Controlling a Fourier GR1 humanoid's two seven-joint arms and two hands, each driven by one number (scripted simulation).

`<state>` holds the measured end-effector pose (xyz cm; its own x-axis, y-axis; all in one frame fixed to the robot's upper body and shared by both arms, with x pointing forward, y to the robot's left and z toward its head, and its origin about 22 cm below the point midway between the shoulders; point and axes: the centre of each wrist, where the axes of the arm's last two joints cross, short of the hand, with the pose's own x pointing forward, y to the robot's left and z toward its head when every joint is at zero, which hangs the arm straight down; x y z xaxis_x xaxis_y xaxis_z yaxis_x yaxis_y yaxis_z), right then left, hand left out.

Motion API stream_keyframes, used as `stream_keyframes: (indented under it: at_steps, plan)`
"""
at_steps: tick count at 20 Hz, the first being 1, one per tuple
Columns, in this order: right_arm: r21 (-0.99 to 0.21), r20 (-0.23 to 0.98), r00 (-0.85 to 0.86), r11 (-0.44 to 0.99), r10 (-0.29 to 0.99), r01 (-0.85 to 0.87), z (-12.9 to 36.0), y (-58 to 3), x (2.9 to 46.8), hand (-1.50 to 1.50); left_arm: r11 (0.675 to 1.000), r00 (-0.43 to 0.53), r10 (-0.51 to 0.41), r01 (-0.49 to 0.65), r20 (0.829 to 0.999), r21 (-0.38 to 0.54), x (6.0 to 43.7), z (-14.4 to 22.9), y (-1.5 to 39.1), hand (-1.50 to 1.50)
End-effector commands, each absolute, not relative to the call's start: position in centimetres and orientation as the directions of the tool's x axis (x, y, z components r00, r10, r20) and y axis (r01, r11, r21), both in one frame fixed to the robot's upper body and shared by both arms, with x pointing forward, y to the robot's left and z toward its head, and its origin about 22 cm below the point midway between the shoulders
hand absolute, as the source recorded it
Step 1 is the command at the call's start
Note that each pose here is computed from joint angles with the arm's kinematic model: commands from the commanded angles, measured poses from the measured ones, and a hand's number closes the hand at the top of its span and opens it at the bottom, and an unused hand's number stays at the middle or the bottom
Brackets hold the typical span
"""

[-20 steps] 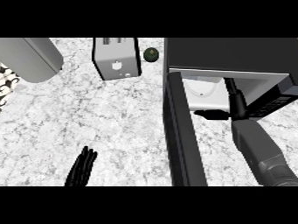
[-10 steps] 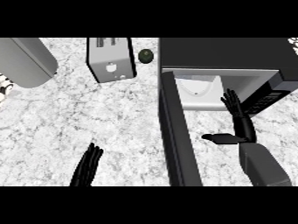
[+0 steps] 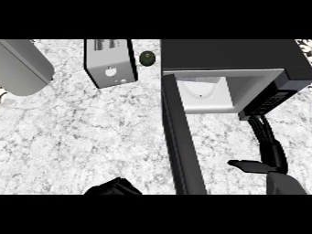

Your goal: Pick up the milk, place it into the microwave and close the microwave

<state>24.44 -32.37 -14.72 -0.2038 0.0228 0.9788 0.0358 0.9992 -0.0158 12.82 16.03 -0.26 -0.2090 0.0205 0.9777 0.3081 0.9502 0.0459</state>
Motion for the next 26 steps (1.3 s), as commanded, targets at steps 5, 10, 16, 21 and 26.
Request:
stream_keyframes:
  at_steps: [5,10,16,21,26]
  plan:
    - [0.080,0.947,-0.309,0.996,-0.088,-0.038,-13.5,-36.5,21.0,-1.50,0.874,-0.196,-0.164,0.425,0.967,0.235,14.0,-1.3,14.2,1.50]
    - [0.083,0.940,-0.329,0.996,-0.092,-0.041,-12.6,-37.3,18.4,-1.50,0.776,-0.204,-0.228,0.553,0.952,0.304,14.6,-3.0,12.9,1.50]
    - [0.074,0.927,-0.363,0.996,-0.090,-0.058,-8.4,-39.9,16.4,-1.50,0.742,-0.184,-0.185,0.617,0.965,0.260,15.4,-4.4,7.0,1.50]
    - [0.100,0.910,-0.400,0.994,-0.111,-0.050,-7.0,-40.2,13.6,-1.50,0.707,-0.217,-0.202,0.642,0.955,0.295,16.7,-4.1,3.0,1.50]
    - [0.090,0.908,-0.399,0.988,-0.132,-0.123,-3.9,-39.9,13.8,-1.50,0.691,-0.231,-0.220,0.649,0.948,0.319,16.8,-4.7,1.2,1.50]
